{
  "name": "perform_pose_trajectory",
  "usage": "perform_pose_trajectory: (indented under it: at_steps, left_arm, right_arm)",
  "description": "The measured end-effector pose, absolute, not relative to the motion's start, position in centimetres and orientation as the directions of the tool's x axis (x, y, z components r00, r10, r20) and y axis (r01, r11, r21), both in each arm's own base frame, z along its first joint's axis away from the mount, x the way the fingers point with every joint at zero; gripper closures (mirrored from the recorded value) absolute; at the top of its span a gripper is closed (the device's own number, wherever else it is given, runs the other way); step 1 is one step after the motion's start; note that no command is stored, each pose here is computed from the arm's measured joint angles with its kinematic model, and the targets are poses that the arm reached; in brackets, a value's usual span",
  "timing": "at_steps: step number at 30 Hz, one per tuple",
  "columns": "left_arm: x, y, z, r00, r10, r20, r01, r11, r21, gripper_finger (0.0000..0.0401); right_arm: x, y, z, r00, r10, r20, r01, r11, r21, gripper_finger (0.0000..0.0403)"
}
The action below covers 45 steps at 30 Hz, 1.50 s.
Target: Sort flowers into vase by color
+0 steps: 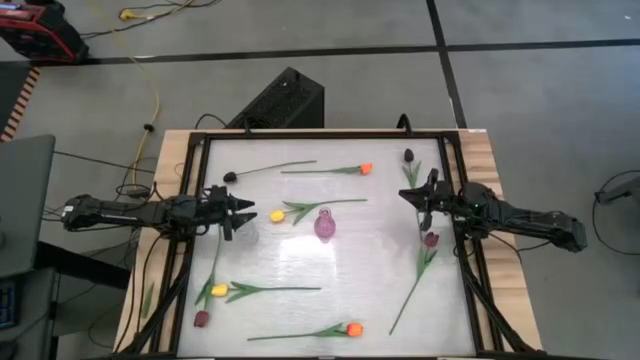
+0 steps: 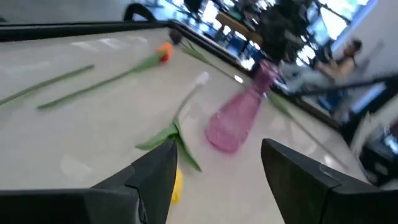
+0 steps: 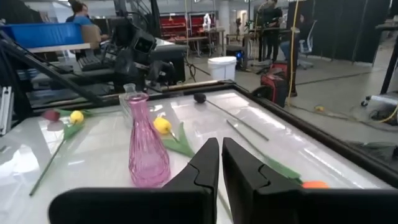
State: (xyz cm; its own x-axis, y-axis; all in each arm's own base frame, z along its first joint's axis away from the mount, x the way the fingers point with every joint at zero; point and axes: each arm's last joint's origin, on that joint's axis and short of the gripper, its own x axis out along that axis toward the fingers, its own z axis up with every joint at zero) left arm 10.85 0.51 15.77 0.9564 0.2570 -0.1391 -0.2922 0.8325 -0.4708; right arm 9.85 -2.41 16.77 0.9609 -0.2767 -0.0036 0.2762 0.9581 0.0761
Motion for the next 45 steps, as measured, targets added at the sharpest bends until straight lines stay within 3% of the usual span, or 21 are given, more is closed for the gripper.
perform_pose_trajectory:
  at_steps: [4,7,13,16,19,24,26,30,38,42,45]
  left_arm:
    - [10.7,0.9,15.9,0.908,0.403,-0.118,-0.409,0.787,-0.462,0.0179]
    - [10.6,1.1,16.0,0.876,0.470,-0.110,-0.463,0.753,-0.467,0.0179]
    - [10.6,1.2,18.0,0.870,0.487,0.079,-0.418,0.813,-0.404,0.0179]
    - [10.5,0.9,19.5,0.891,0.391,0.230,-0.307,0.893,-0.330,0.0179]
    - [10.4,0.3,20.4,0.924,0.190,0.332,-0.131,0.973,-0.193,0.0179]
    - [10.1,-0.5,21.4,0.895,-0.105,0.433,0.140,0.989,-0.050,0.0179]
    - [10.1,-0.6,21.3,0.894,-0.125,0.431,0.144,0.989,-0.014,0.0179]
    - [10.4,-0.2,21.2,0.914,-0.004,0.405,0.024,0.999,-0.045,0.0179]
    - [12.6,-0.1,22.8,0.984,0.072,0.161,-0.069,0.997,-0.027,0.0179]
    - [13.7,0.3,23.2,0.967,0.233,0.106,-0.233,0.972,-0.012,0.0179]
    - [14.3,0.7,22.6,0.933,0.358,0.047,-0.356,0.934,-0.041,0.0179]
  right_arm:
    - [9.9,-2.4,16.8,0.961,-0.276,0.000,0.275,0.957,0.089,0.0353]
    - [9.9,-2.4,16.8,0.961,-0.275,0.004,0.268,0.939,0.215,0.0353]
    - [9.8,-2.3,17.5,0.966,-0.257,0.013,0.240,0.920,0.310,0.0353]
    - [10.0,-2.1,18.2,0.974,-0.225,0.011,0.210,0.926,0.314,0.0353]
    - [10.2,-1.9,18.9,0.979,-0.206,0.002,0.194,0.927,0.320,0.0353]
    - [11.0,-1.9,20.0,0.978,-0.206,-0.047,0.210,0.925,0.316,0.0353]
    - [11.4,-2.0,20.6,0.976,-0.206,-0.068,0.217,0.924,0.315,0.0353]
    - [12.4,-2.1,22.0,0.970,-0.207,-0.130,0.238,0.921,0.310,0.0353]
    - [14.9,-2.6,25.1,0.900,-0.216,-0.378,0.337,0.896,0.290,0.0353]
    - [16.1,-3.1,26.2,0.809,-0.273,-0.520,0.440,0.869,0.227,0.0353]
    - [16.7,-4.0,26.7,0.709,-0.343,-0.616,0.571,0.792,0.216,0.0353]
